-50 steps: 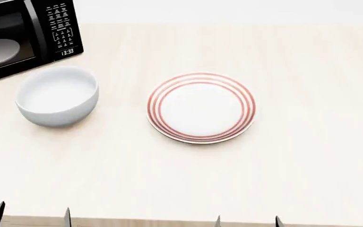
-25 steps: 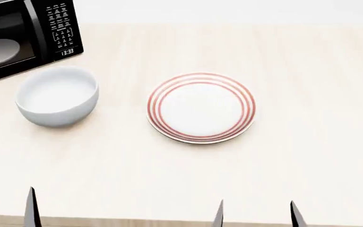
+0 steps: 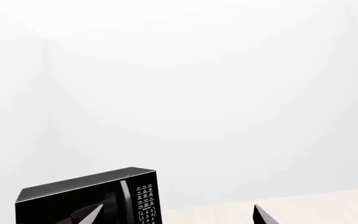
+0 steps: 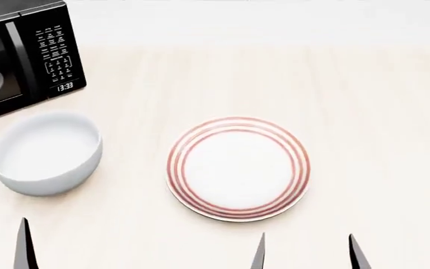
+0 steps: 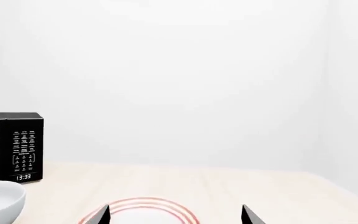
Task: Pick up the white bowl and put it on the plate.
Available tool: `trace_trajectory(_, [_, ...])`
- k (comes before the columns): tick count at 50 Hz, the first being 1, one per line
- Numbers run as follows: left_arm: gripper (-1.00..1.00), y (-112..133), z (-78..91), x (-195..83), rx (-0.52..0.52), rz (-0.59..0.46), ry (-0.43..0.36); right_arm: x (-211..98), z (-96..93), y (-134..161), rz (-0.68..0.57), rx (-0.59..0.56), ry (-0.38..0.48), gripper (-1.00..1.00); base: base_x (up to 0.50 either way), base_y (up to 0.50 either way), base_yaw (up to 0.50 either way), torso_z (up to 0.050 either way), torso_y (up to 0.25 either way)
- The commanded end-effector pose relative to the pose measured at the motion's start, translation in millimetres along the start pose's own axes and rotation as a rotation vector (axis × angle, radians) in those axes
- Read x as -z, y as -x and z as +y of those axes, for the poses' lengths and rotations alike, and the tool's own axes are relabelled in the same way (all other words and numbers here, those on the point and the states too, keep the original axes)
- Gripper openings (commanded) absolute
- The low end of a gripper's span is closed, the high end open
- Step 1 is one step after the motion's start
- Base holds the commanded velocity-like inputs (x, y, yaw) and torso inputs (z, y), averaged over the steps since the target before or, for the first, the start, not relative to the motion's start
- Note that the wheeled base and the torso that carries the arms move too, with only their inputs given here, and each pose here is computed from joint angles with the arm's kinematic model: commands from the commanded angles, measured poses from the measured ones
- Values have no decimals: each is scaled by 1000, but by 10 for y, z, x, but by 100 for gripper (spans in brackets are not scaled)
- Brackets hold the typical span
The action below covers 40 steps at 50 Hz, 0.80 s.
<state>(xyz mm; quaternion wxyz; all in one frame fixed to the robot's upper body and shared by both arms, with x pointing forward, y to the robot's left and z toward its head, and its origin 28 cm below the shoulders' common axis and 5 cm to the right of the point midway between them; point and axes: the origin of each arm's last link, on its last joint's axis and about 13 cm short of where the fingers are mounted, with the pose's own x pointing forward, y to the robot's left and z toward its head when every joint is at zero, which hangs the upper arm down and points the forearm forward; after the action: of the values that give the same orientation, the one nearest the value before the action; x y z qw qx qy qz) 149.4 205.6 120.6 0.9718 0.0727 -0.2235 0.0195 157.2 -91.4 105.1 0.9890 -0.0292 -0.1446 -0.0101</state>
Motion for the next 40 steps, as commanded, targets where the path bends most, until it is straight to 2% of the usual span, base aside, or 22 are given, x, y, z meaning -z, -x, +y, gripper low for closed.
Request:
trace_trajectory(1, [100, 3, 0, -11, 0, -6, -5, -17, 1, 4, -11, 3, 0, 100, 500, 0, 0, 0, 0])
trace_trajectory(27, [100, 10, -1, -11, 0, -7, -9, -6, 14, 8, -6, 0, 8, 100, 496, 0, 0, 0, 0])
trace_trajectory(28, [100, 9, 0, -7, 0, -6, -8, 6, 21, 8, 12, 1, 35, 100, 0, 0, 0, 0, 0])
trace_trajectory(40, [100, 8, 11, -95, -9, -1, -20, 11, 16, 8, 5, -7, 20, 100, 0, 0, 0, 0, 1])
